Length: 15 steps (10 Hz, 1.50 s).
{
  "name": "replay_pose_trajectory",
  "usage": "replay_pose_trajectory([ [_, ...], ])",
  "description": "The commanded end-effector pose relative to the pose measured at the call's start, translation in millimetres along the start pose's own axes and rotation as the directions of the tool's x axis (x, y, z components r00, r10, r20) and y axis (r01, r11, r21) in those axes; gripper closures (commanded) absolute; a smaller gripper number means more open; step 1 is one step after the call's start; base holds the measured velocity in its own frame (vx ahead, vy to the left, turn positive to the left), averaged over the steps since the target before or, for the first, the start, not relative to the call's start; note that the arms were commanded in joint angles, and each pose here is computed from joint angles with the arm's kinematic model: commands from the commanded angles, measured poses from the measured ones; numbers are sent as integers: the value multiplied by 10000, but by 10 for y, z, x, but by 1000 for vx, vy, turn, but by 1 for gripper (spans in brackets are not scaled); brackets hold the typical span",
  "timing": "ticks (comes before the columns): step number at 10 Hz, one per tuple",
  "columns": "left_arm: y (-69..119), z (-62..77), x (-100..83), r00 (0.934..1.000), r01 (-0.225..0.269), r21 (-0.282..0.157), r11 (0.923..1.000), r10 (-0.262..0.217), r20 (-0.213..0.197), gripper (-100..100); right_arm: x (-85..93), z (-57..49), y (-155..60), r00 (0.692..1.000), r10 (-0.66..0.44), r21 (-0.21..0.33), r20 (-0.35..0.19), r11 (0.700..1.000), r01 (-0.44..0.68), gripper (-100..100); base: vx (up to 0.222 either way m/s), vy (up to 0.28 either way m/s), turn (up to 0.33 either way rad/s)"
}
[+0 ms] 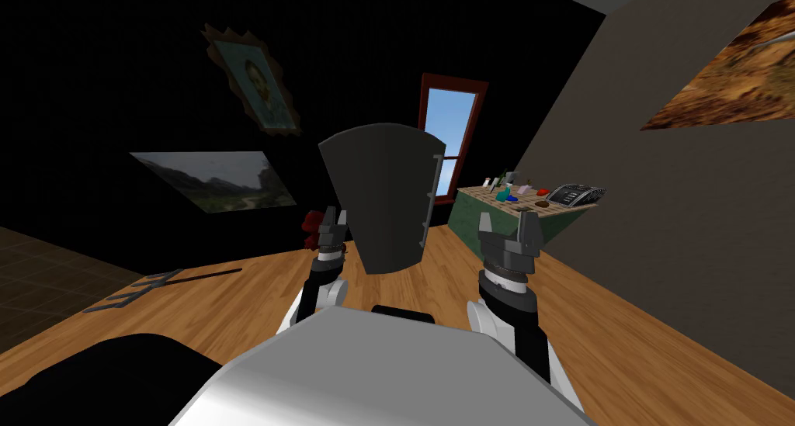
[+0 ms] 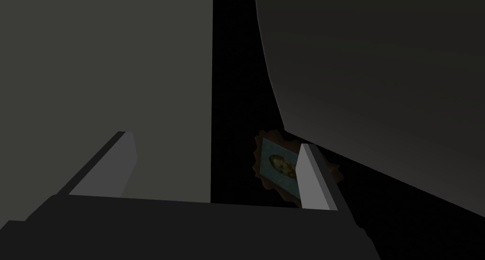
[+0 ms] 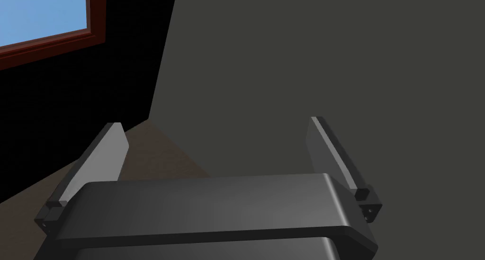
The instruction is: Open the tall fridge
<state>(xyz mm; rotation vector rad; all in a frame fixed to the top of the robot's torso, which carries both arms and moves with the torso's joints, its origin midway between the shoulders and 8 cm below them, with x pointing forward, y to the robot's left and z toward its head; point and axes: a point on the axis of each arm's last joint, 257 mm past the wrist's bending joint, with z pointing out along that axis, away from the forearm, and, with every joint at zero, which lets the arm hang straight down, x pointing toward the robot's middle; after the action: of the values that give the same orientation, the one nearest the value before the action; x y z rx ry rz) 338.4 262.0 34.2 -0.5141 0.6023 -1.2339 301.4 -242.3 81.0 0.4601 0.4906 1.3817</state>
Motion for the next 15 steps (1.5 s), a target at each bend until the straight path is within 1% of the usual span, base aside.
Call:
replay_pose_trajectory([
  [1,0,0,0,10000,0,0,10000,0,0,0,0,0,0,10000,0,0,0,10000,0,0,0,0,0],
  [9,-2,1,0,10000,0,4,10000,0,0,0,0,1,2,10000,0,-4,0,10000,0,0,0,0,0],
  [10,72,39,77,9993,-73,-78,9999,70,-360,-100,0,1,2,10000,0,-4,0,10000,0,0,10,-8,-24],
  [12,176,99,164,9978,-128,-210,9997,114,-651,-100,0,0,-1,10000,0,3,0,10000,0,0,10,-14,-31],
  [15,381,240,327,9943,-212,-487,9986,160,-1052,-100,0,-1,-1,10000,0,3,0,10000,0,0,13,-19,-38],
])
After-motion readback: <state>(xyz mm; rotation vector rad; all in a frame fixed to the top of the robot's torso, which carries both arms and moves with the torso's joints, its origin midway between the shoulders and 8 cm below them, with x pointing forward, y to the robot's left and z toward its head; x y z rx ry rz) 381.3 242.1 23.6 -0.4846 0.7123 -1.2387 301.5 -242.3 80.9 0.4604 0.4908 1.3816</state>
